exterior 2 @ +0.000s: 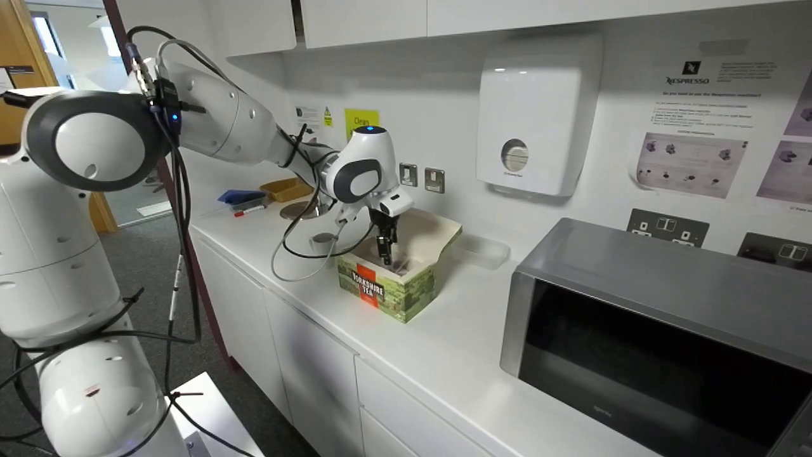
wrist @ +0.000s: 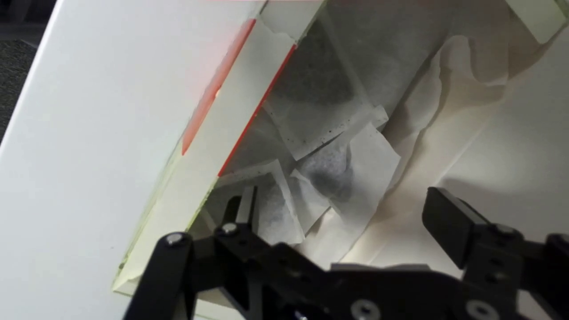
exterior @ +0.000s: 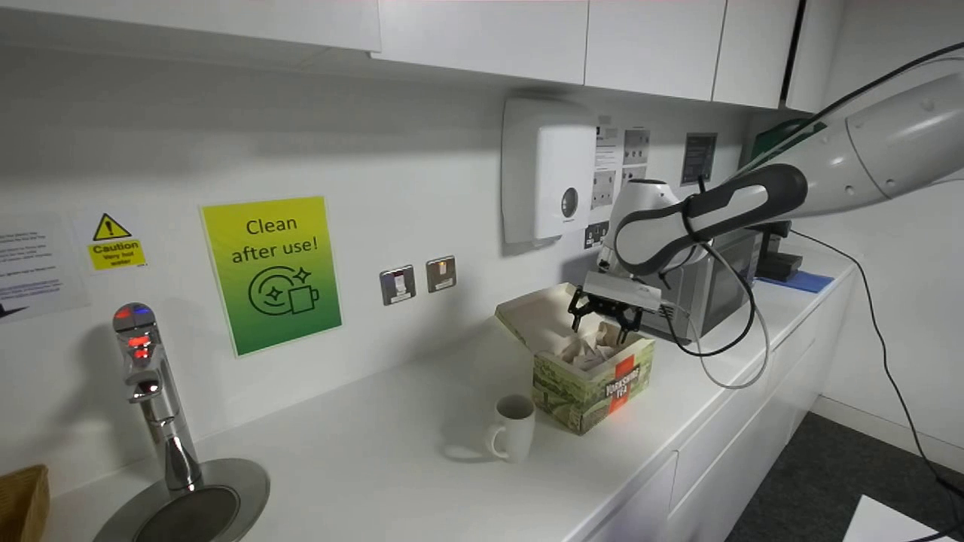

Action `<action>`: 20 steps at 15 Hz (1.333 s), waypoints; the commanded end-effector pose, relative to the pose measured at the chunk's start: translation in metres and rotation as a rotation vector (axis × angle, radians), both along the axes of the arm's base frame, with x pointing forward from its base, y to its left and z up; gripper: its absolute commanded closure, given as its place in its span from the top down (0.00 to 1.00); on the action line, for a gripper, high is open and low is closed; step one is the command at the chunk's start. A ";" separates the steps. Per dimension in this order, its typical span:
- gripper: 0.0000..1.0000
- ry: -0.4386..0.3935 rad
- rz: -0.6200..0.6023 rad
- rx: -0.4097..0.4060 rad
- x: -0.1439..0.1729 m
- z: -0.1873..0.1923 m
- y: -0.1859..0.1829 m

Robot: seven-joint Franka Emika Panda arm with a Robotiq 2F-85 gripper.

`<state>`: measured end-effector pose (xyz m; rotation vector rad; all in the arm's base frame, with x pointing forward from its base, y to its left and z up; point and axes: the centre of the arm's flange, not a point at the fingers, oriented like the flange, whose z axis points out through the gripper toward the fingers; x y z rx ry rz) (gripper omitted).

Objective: Put the tea bag in the cup

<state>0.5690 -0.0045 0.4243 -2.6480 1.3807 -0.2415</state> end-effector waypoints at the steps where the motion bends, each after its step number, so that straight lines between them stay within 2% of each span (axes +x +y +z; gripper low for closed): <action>1: 1.00 0.030 -0.019 0.009 0.013 0.004 0.003; 12: 1.00 0.094 -0.009 0.013 0.020 -0.004 0.008; 13: 0.94 0.098 -0.006 0.014 0.021 -0.005 0.008; 14: 0.74 0.102 -0.003 0.014 0.022 -0.006 0.009; 20: 0.29 0.105 0.003 0.017 0.022 -0.006 0.010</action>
